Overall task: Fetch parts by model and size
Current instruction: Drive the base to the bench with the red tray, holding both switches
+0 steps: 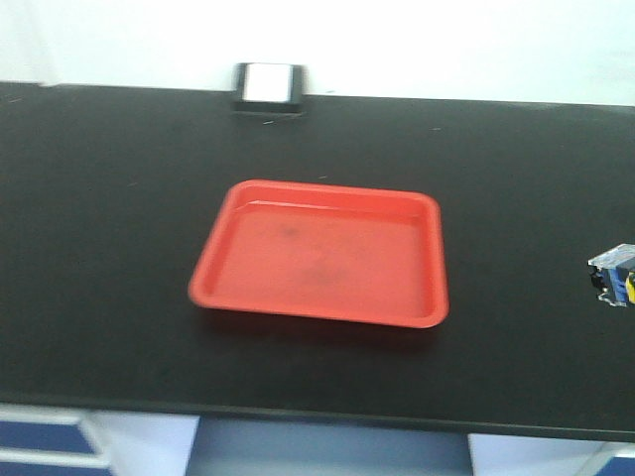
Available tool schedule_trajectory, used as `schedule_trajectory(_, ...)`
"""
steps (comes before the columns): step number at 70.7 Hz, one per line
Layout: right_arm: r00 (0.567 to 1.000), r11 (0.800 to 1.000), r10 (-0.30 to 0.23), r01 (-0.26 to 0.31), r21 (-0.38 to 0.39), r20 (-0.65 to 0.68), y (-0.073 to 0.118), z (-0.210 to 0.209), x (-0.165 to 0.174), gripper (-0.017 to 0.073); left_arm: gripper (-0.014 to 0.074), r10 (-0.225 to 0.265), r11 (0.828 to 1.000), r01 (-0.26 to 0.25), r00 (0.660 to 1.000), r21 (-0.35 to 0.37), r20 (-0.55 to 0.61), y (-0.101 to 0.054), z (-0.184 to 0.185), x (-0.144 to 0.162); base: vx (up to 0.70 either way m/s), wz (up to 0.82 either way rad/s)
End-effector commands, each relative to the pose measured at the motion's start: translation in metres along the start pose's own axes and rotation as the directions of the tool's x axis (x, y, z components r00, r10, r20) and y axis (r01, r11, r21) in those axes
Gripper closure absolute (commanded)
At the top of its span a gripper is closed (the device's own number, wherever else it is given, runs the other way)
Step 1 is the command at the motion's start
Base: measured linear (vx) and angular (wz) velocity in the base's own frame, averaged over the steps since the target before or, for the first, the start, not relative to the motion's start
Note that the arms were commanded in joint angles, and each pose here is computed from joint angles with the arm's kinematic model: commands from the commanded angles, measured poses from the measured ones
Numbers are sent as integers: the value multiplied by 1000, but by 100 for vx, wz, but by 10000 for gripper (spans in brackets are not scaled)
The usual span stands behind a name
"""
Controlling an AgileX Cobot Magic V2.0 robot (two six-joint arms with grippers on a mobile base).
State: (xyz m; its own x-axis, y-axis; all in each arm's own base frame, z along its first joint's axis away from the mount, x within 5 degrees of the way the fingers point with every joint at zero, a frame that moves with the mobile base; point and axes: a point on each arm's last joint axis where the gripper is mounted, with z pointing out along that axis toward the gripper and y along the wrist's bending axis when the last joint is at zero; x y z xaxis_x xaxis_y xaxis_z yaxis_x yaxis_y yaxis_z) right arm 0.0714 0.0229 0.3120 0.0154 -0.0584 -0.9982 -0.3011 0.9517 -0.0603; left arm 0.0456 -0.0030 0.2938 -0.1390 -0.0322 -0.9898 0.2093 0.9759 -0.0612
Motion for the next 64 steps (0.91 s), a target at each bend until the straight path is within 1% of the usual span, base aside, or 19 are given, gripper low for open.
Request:
schedule_trajectory(1, 995, 1000, -7, 5, 19, 103, -2, -1, -16, 567, 599, 3, 1000, -5, 997, 30, 83, -3, 0, -15, 17, -52)
schedule_trajectory(18, 995, 1000, -7, 5, 19, 103, -2, -1, -16, 567, 599, 3, 1000, -5, 997, 30, 83, -3, 0, -15, 16, -28)
schedule_trajectory(64, 995, 1000, -7, 5, 19, 103, -2, -1, -16, 567, 599, 3, 1000, -5, 997, 30, 83, -3, 0, -15, 7, -1)
